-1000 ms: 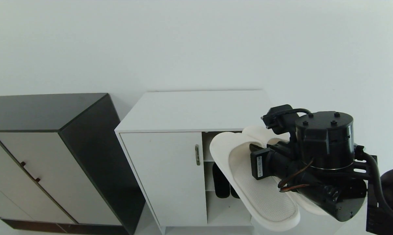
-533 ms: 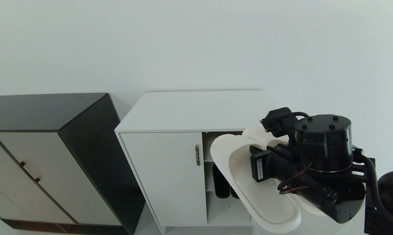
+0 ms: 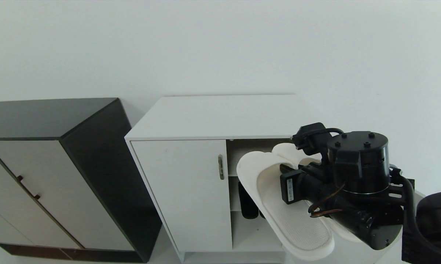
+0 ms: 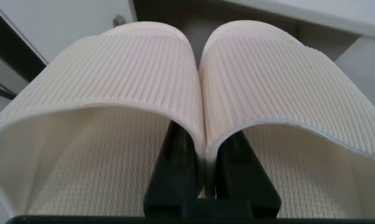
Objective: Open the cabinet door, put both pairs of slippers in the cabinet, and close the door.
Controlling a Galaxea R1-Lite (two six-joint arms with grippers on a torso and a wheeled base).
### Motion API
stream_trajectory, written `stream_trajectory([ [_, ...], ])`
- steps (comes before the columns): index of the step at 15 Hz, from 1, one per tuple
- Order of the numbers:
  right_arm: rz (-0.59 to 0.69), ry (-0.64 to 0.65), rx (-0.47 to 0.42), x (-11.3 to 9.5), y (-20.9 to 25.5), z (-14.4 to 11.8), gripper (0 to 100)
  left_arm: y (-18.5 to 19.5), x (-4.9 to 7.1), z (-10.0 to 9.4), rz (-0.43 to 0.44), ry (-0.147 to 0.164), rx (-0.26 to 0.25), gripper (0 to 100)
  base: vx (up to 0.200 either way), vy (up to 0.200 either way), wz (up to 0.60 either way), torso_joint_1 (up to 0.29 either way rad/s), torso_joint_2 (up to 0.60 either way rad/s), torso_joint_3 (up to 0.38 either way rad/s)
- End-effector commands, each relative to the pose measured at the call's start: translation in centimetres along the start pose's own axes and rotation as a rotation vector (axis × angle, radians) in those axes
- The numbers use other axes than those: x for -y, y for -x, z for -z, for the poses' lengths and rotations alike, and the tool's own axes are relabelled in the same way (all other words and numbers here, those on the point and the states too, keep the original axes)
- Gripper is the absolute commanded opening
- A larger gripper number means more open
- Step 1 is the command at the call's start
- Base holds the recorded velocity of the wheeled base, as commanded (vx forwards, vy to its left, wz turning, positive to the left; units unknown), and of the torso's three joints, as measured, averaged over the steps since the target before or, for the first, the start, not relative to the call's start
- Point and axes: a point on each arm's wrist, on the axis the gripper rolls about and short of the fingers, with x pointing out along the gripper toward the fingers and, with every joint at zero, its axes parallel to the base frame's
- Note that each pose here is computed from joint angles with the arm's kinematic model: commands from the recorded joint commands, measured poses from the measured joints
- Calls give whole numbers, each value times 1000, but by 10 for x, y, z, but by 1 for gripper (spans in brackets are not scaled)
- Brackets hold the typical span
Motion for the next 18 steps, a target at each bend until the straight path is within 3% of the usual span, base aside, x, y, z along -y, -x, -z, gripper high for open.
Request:
stream_trajectory([
  [1,-1,0,-2,-1,-1,1,0,0,0,0,0,1,0,0,0,0,0,-198,505,300],
  [18,5,1,-5,-4,-9,6,0,0,0,0,0,2,0,0,0,0,0,-155,482,325],
])
